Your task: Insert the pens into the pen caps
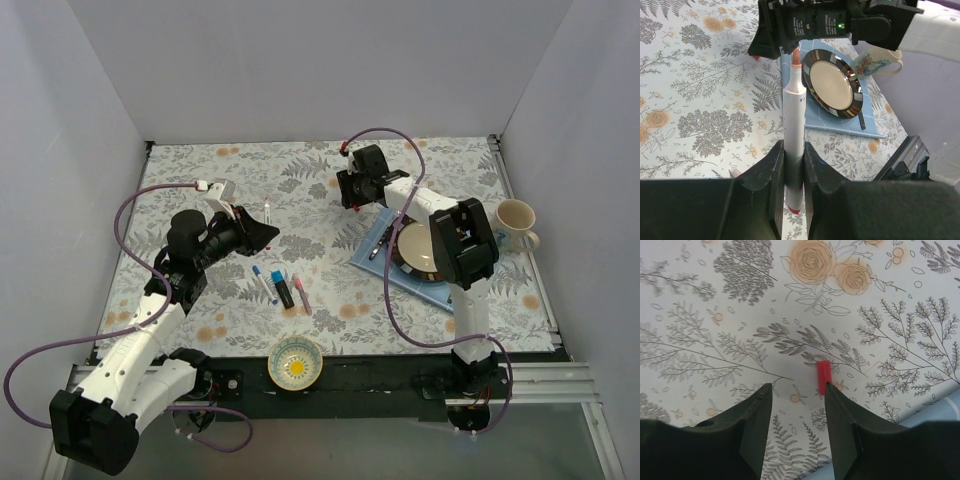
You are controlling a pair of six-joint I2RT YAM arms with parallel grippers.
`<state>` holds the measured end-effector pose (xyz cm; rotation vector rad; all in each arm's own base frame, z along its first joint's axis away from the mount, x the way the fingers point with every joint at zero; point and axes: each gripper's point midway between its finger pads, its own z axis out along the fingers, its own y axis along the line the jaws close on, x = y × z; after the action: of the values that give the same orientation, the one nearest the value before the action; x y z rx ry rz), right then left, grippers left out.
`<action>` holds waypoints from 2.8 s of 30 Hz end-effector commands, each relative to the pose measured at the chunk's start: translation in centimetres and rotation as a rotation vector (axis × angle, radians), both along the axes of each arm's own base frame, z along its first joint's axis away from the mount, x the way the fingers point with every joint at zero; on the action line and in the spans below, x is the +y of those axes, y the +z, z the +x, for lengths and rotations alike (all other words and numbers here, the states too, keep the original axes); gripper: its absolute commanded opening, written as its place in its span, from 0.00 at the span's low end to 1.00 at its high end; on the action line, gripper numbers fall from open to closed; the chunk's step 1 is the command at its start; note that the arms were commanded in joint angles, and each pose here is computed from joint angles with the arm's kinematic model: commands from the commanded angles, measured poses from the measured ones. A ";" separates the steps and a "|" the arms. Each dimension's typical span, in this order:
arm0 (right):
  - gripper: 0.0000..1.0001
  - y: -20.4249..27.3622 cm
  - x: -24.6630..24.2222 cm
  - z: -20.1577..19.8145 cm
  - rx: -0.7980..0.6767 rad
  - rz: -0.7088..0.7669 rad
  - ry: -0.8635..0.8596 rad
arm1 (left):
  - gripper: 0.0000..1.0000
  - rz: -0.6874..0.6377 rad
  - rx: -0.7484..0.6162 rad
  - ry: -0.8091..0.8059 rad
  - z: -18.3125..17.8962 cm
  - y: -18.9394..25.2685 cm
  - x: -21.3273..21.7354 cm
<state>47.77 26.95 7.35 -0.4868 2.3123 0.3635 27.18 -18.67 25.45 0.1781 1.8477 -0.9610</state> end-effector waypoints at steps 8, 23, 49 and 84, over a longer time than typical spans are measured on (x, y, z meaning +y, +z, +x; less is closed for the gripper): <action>0.51 -2.0 -2.5 2.6 -0.034 -0.186 0.024 | 0.00 0.015 -0.033 0.016 0.1 0.4 0.4; 0.32 -4.6 -2.5 2.0 0.012 -0.198 0.046 | 0.00 0.015 -0.027 0.021 0.2 0.1 0.4; 0.01 2.0 1.3 -12.2 0.097 0.232 0.077 | 0.00 -0.021 0.207 -0.116 -3.1 -4.6 -1.5; 0.48 -2.0 6.3 -14.7 0.045 -0.174 0.245 | 0.00 0.000 0.141 -0.069 -3.0 -3.5 -0.7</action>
<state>31.76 33.73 4.63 -0.8618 2.3748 0.3988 24.18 -19.45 21.03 0.1504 2.0126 -1.0618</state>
